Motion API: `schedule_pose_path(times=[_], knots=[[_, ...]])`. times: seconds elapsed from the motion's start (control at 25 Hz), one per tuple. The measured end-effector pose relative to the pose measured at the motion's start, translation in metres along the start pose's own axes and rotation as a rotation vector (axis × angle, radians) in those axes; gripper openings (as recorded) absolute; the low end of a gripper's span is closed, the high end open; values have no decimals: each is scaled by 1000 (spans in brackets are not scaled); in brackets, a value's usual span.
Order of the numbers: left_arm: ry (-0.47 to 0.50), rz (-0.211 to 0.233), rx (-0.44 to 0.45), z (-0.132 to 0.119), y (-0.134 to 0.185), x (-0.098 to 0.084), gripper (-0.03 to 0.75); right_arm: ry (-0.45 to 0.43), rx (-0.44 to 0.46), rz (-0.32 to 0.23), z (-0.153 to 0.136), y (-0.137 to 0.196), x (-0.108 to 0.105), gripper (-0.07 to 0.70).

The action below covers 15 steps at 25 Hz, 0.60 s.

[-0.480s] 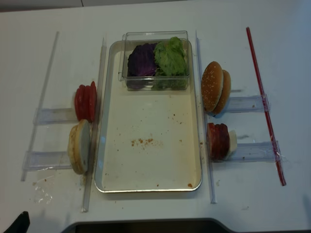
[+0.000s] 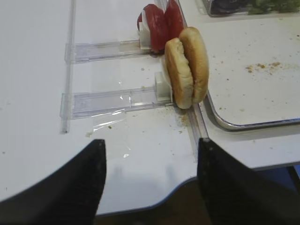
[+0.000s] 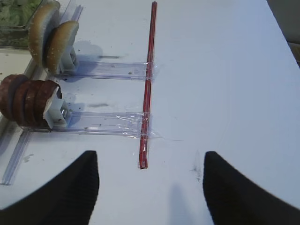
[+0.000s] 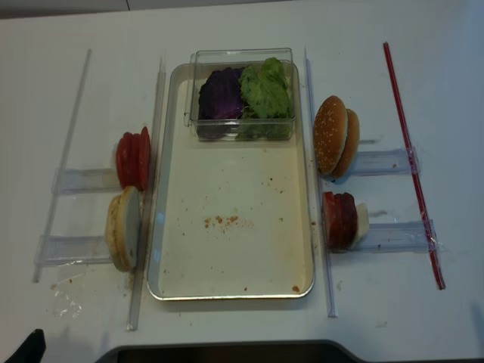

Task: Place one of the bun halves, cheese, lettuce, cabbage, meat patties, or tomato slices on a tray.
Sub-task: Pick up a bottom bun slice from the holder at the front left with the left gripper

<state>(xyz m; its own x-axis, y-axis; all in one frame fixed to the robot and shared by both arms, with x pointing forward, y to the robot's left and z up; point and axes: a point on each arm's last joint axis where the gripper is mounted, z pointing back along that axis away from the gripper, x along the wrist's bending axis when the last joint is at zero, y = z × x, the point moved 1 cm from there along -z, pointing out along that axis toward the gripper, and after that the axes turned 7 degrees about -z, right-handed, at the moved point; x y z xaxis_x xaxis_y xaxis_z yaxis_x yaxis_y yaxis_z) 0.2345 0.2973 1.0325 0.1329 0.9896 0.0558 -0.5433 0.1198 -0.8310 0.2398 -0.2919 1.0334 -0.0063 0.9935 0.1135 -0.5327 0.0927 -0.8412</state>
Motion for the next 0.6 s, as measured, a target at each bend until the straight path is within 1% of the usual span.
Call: schedule_pose_path(times=[0.6], knots=[[-9,-4,1,0,0,1,412,0,0,0,0,0,0,491]])
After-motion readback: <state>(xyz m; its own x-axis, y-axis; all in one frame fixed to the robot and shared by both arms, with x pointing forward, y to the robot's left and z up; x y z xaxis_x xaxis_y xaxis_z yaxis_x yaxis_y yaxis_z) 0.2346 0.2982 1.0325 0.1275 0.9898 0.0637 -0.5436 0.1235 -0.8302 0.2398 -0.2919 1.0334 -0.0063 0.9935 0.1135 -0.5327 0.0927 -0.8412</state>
